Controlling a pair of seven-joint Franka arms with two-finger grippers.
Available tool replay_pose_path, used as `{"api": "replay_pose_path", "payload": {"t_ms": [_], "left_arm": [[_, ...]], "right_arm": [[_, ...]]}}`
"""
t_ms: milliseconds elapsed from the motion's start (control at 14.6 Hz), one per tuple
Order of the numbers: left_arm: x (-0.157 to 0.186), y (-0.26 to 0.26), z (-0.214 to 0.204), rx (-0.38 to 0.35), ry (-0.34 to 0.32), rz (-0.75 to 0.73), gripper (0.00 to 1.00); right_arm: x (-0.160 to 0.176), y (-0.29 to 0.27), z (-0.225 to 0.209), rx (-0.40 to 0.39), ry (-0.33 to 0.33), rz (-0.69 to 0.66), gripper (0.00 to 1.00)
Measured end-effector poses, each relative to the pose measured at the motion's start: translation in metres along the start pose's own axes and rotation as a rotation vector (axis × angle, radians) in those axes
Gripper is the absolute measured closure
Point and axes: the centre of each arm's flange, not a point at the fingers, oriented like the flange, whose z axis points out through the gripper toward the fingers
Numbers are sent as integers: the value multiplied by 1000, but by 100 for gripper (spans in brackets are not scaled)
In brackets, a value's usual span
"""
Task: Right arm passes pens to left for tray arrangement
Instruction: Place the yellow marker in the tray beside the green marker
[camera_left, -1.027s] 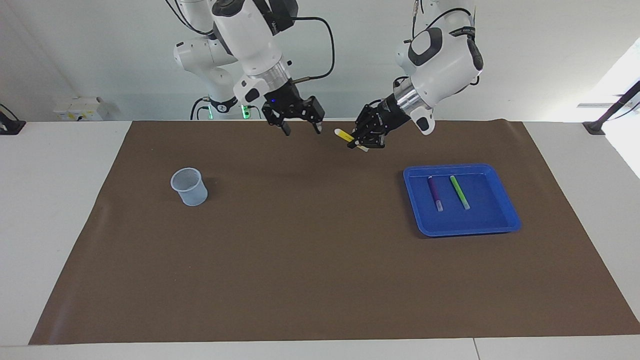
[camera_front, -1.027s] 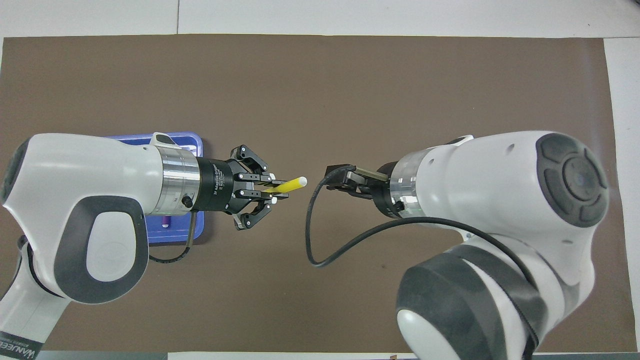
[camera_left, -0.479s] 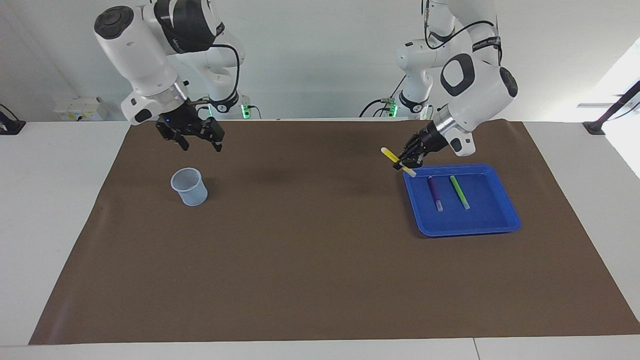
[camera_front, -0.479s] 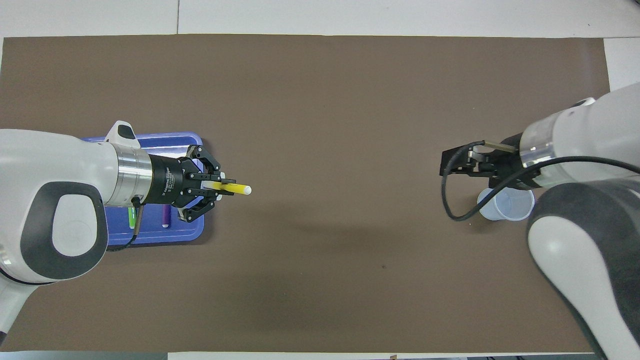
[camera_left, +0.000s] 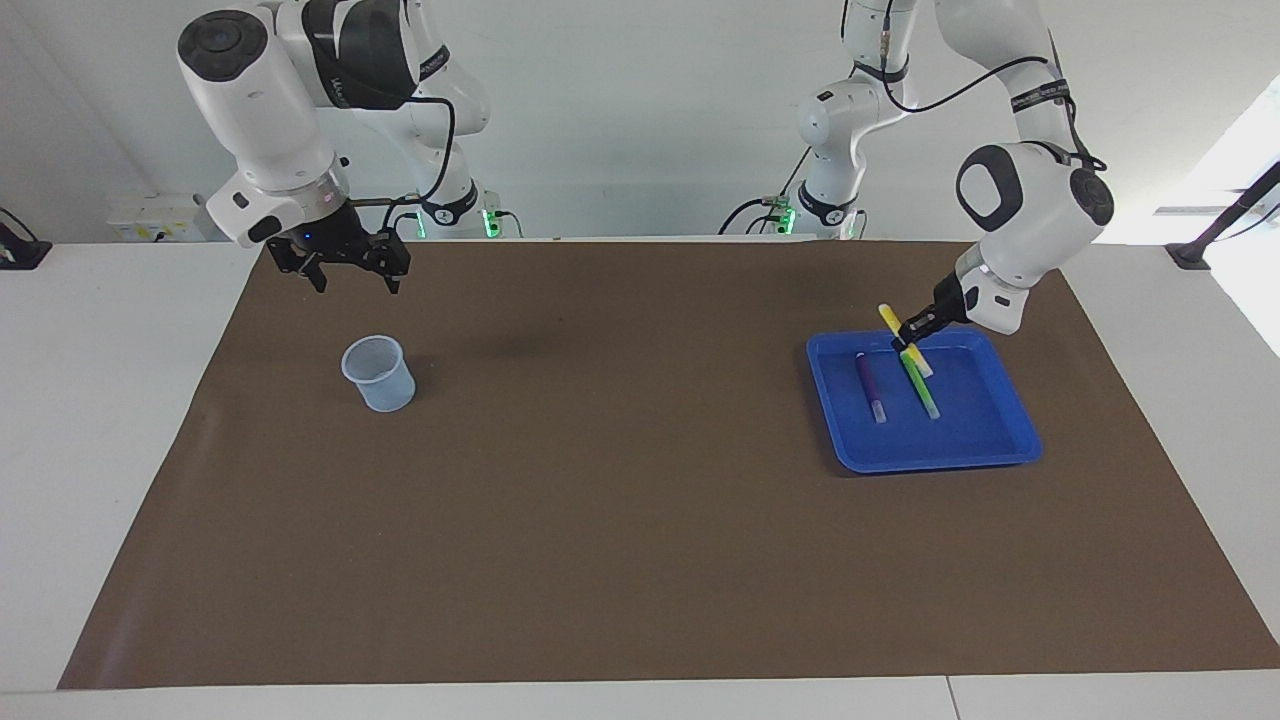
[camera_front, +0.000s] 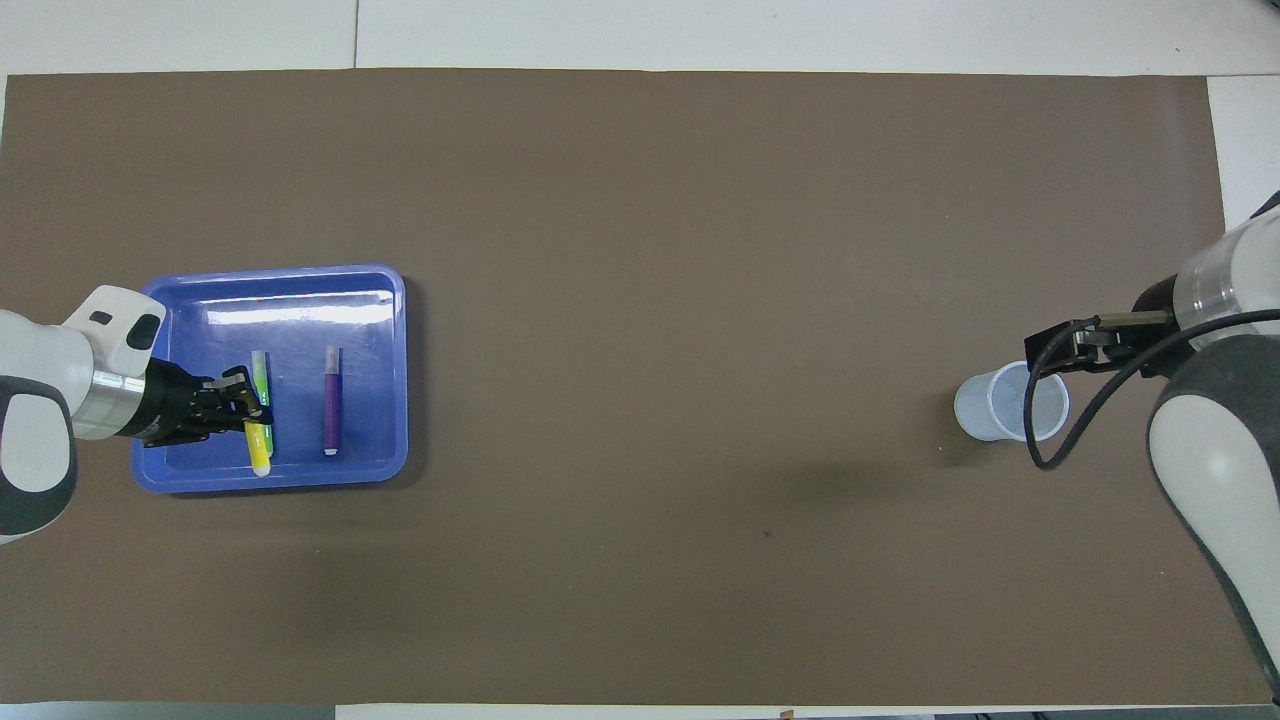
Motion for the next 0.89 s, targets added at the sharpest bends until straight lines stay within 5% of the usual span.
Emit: {"api": "replay_pose_path", "payload": {"t_ms": [342,890], "left_arm": [[21,-50,28,59,-7,228,83],[34,-54,44,68,42,209,83]], "right_arm": [[24,25,47,0,-95,25,0],[27,45,28,7,-61,60,0]]}}
